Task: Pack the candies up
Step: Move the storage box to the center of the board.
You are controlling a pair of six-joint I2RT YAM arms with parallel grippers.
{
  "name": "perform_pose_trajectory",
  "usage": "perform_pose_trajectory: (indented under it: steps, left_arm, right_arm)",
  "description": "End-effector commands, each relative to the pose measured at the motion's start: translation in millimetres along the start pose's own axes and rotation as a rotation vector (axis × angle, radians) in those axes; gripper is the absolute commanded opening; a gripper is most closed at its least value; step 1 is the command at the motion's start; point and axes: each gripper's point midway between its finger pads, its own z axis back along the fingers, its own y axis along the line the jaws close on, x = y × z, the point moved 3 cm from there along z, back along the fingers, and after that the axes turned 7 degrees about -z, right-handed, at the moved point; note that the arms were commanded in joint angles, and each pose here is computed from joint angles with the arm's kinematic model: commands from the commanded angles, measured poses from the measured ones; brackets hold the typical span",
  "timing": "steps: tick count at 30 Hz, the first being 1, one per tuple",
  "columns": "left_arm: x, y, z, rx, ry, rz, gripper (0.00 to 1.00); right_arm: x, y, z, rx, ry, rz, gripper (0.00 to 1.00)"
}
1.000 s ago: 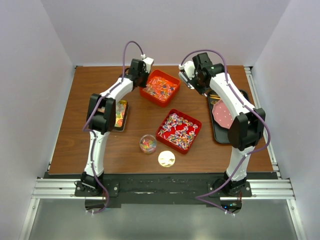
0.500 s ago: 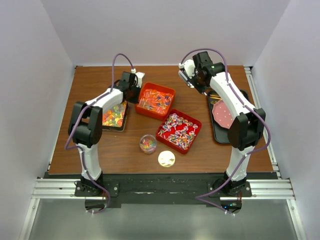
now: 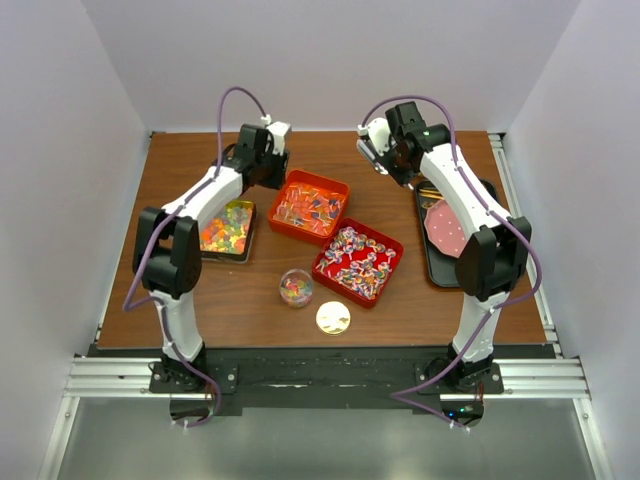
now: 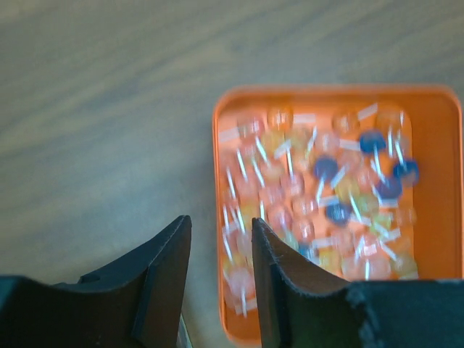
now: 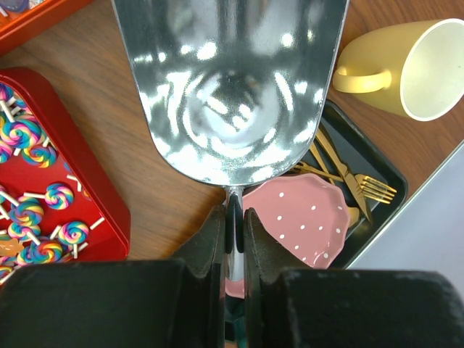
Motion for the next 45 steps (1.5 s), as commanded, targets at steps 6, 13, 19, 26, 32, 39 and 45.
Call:
perform_pose_trajectory:
  steps: [6,13,19,26,32,39,45]
  left_arm:
    - [26,7,-56,-0.022,-0.047,-0.091,0.39]
    - [15,5,-53,-0.029,-0.019,-0.092,0.24]
    - [-9,-1,-27,-0.043,0.036,-0.052,0.05]
    - [-59,1,9,0.064,0.131,0.082,0.00]
    - [-70,-7,22,0.097,0.148,0.263,0.00]
    - [-69,-39,25,-0.031,0.162,0.405,0.01]
    - [-54,-35,42,-0.096,0.094,0.333,0.43]
  right_arm:
    - [7,0,13,-0.001,-0.042,-0.001,0.00]
    - [4,3,12,0.011,-0.035,0.004,0.00]
    - [5,4,8,0.025,-0.034,0.000,0.00]
    - [8,8,1,0.040,-0.028,0.003,0.00]
    - [10,15,-1,0.050,-0.023,0.021,0.00]
    - [10,25,1,0.050,-0.015,0.070,0.00]
    - [11,47,11,0.181,-0.034,0.201,0.00]
